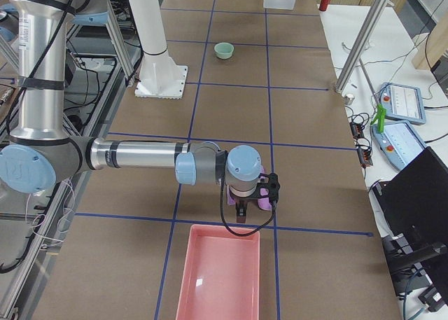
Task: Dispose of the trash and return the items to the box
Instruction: 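Lift the yellow cup with the left gripper and carry it into the clear bin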
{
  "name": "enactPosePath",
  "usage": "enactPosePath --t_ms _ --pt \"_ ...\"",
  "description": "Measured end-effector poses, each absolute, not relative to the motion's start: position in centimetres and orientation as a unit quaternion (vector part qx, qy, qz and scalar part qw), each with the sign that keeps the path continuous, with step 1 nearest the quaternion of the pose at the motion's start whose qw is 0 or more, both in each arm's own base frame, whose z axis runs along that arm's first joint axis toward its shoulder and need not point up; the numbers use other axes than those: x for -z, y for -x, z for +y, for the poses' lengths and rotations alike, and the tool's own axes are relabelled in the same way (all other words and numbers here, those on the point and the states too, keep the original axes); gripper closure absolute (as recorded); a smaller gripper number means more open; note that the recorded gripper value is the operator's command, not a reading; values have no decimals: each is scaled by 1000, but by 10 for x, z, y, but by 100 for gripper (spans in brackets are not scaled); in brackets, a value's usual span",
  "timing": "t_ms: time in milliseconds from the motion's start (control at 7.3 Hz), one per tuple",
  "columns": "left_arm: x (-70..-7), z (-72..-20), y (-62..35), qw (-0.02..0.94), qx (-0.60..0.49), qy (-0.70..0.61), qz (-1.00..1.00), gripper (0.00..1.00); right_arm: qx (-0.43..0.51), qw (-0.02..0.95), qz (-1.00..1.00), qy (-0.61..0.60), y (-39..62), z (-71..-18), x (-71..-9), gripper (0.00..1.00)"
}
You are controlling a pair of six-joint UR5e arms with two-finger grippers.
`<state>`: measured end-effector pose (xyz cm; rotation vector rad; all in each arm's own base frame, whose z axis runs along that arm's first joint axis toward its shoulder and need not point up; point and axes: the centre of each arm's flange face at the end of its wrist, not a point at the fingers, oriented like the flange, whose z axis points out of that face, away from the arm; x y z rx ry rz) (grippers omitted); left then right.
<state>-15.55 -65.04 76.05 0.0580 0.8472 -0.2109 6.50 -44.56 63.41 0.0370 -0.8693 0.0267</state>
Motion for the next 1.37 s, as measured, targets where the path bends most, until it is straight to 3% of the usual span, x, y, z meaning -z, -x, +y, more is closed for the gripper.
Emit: enactPosePath --t_ms 822,1234,1371 --pt "-799 -639 82 920 51 -13 389 98 -12 904 -426 -15 -63 -444 -635 0" --pt "-806 -635 76 921 48 -9 385 67 -12 904 -426 -15 -63 -444 -635 0" --pt "-807 -634 76 922 47 -10 385 66 -12 904 -427 -16 -63 -444 -635 0"
